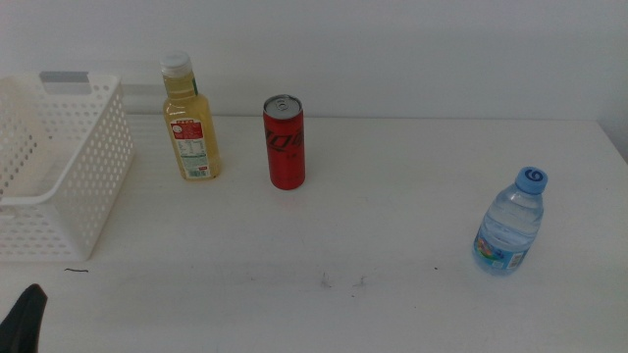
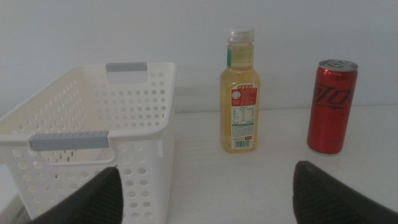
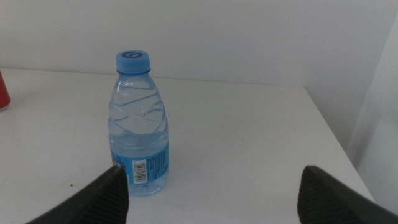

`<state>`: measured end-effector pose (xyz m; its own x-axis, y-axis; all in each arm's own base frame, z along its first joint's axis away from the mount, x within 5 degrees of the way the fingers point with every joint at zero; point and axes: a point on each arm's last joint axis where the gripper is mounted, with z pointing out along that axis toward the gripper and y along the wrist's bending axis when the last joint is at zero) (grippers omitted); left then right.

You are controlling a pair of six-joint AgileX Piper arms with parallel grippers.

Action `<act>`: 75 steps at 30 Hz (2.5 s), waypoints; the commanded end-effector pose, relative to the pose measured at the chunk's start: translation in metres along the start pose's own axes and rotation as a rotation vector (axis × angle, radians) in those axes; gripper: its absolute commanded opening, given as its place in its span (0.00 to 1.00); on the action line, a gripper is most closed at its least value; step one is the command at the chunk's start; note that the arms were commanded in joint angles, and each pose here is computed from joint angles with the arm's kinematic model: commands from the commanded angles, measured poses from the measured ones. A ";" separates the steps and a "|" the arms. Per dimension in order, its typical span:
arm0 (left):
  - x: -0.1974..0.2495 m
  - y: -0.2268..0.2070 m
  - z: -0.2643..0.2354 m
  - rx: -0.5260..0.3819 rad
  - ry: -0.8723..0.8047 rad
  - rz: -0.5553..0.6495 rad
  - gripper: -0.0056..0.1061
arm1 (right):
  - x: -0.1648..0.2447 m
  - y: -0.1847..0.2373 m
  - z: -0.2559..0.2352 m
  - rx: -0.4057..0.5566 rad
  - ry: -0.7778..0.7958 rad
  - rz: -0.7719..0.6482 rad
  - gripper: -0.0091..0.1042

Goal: Use arms to grab the bottles and put them into the dustbin to the left of the table.

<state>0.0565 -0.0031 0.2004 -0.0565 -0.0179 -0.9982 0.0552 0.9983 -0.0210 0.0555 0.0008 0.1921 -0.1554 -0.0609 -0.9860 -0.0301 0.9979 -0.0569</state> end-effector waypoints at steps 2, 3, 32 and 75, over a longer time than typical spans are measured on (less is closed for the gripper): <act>0.000 0.000 0.000 -0.002 -0.004 0.003 0.89 | 0.000 0.000 0.000 0.002 -0.008 -0.006 0.90; 0.000 0.000 0.000 -0.002 -0.004 0.003 0.89 | 0.000 0.000 0.000 0.002 -0.008 -0.006 0.90; 0.014 -0.044 0.097 0.360 -0.072 0.014 0.89 | 0.000 0.000 0.000 0.002 -0.008 -0.006 0.90; 0.051 -0.100 0.293 0.456 0.033 -0.062 0.89 | 0.000 0.000 0.000 0.002 -0.008 -0.006 0.90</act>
<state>0.3335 -0.1174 0.1371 -0.1027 -0.0380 -0.9940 0.4988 0.8626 -0.0845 0.0555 0.0008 0.1921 -0.1554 -0.0609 -0.9860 -0.0301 0.9979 -0.0569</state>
